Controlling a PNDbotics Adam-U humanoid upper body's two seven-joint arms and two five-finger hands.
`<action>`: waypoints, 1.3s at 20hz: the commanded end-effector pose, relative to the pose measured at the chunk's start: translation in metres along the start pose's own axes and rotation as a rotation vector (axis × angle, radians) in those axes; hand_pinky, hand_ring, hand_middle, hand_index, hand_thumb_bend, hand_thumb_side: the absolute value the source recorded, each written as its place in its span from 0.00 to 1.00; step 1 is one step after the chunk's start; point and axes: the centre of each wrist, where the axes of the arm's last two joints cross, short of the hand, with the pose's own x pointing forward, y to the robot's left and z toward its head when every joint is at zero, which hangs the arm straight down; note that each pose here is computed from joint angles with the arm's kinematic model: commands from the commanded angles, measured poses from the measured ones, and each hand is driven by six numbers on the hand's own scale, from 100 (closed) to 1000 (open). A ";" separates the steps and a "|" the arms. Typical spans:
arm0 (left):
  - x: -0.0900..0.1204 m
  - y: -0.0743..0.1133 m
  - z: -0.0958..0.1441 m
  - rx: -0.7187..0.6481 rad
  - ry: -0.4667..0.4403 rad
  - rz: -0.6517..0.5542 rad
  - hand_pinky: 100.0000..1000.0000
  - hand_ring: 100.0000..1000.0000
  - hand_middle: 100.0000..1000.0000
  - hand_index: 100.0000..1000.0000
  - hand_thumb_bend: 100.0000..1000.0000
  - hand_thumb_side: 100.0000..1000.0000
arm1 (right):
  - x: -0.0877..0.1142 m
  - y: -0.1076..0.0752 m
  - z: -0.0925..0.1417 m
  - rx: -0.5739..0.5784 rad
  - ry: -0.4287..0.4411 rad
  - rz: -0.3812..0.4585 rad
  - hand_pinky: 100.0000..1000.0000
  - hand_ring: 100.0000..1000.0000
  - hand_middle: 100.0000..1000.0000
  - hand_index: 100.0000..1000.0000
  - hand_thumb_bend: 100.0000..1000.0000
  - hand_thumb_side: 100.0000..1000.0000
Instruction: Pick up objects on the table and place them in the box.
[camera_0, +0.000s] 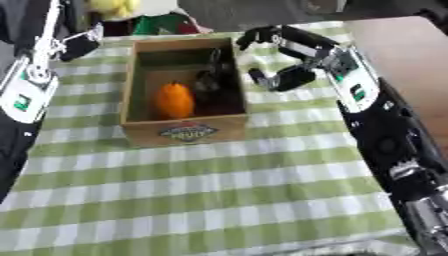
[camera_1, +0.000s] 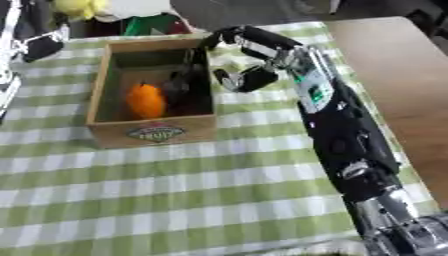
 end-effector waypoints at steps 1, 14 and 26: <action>0.014 0.002 -0.009 -0.055 -0.063 -0.017 0.40 0.23 0.13 0.27 0.00 0.02 | 0.004 -0.010 -0.003 0.022 -0.033 0.043 0.91 1.00 0.78 0.91 0.00 0.17; 0.007 -0.021 -0.001 -0.343 -0.096 0.007 0.75 0.78 0.81 0.85 0.97 0.80 | 0.004 -0.006 -0.004 0.037 -0.030 0.038 0.91 1.00 0.78 0.91 0.00 0.17; 0.019 0.044 0.011 -0.156 -0.089 0.139 0.70 0.72 0.73 0.80 0.84 0.72 | -0.002 -0.014 0.008 -0.020 0.002 0.040 0.91 1.00 0.78 0.91 0.00 0.17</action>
